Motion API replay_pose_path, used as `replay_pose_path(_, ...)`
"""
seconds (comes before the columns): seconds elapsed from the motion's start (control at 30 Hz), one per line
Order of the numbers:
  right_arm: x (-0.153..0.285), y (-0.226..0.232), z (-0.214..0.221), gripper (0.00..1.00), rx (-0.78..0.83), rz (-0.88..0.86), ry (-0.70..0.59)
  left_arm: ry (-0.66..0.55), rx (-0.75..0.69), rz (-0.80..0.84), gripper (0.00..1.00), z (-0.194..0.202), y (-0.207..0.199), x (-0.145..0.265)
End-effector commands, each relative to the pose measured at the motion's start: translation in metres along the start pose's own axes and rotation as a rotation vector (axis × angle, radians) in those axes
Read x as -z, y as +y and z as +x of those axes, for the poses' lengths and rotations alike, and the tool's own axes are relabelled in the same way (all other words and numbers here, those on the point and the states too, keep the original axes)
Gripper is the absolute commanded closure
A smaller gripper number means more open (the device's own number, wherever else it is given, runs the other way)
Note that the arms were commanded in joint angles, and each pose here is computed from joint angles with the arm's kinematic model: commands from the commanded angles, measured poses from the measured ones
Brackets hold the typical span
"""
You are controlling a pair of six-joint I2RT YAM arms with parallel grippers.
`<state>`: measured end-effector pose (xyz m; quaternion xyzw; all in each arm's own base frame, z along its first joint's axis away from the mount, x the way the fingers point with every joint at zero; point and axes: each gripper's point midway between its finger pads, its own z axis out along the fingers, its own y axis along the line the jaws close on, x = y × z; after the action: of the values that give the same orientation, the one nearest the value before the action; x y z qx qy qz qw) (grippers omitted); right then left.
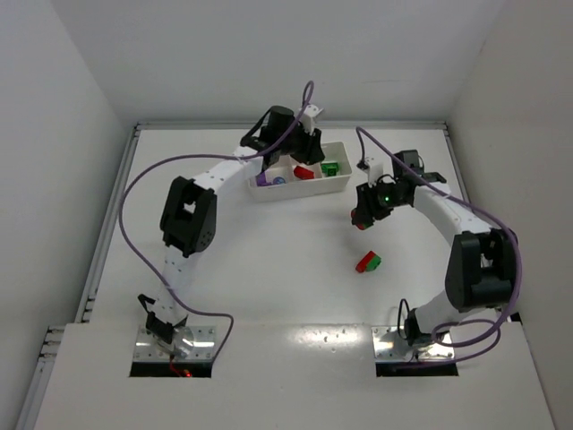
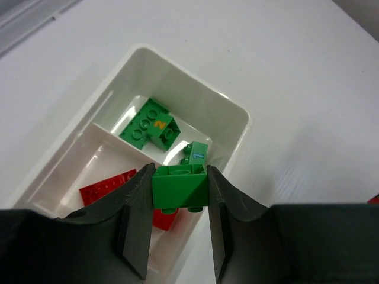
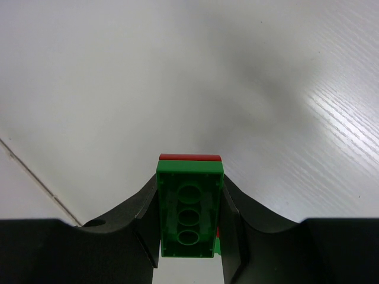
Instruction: Sort the legos into containers by color
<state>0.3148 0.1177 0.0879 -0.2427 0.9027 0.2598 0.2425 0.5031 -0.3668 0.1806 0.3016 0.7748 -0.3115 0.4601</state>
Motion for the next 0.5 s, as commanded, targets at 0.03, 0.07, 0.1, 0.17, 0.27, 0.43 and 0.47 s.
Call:
replay_pose_path(0.03,0.012,-0.003,-0.014,0.94,0.013,0.039,-0.070,-0.018,0.011,0.080,0.92,-0.009,-0.022,-0.025)
replay_pose_path(0.07,0.012,-0.003,-0.014,0.94,0.013,0.040,-0.070,-0.017,0.011,0.093,0.91,-0.008,-0.023,-0.029)
replay_pose_path(0.1,0.012,-0.004,-0.012,0.94,0.007,0.046,-0.060,-0.027,0.006,0.094,0.91,-0.011,-0.021,-0.032)
replay_pose_path(0.17,0.013,-0.007,-0.011,0.94,0.000,0.051,-0.063,-0.005,0.020,0.110,0.90,0.002,-0.024,-0.044)
replay_pose_path(0.27,0.013,-0.007,-0.011,0.94,0.000,0.051,-0.063,0.012,0.036,0.131,0.81,0.013,-0.024,-0.054)
replay_pose_path(0.43,0.015,-0.007,-0.012,0.94,-0.016,0.047,-0.068,0.007,0.040,0.110,0.25,0.016,-0.022,-0.062)
replay_pose_path(0.47,0.015,-0.006,-0.012,0.94,-0.015,0.039,-0.071,0.006,0.040,0.100,0.09,0.015,-0.020,-0.062)
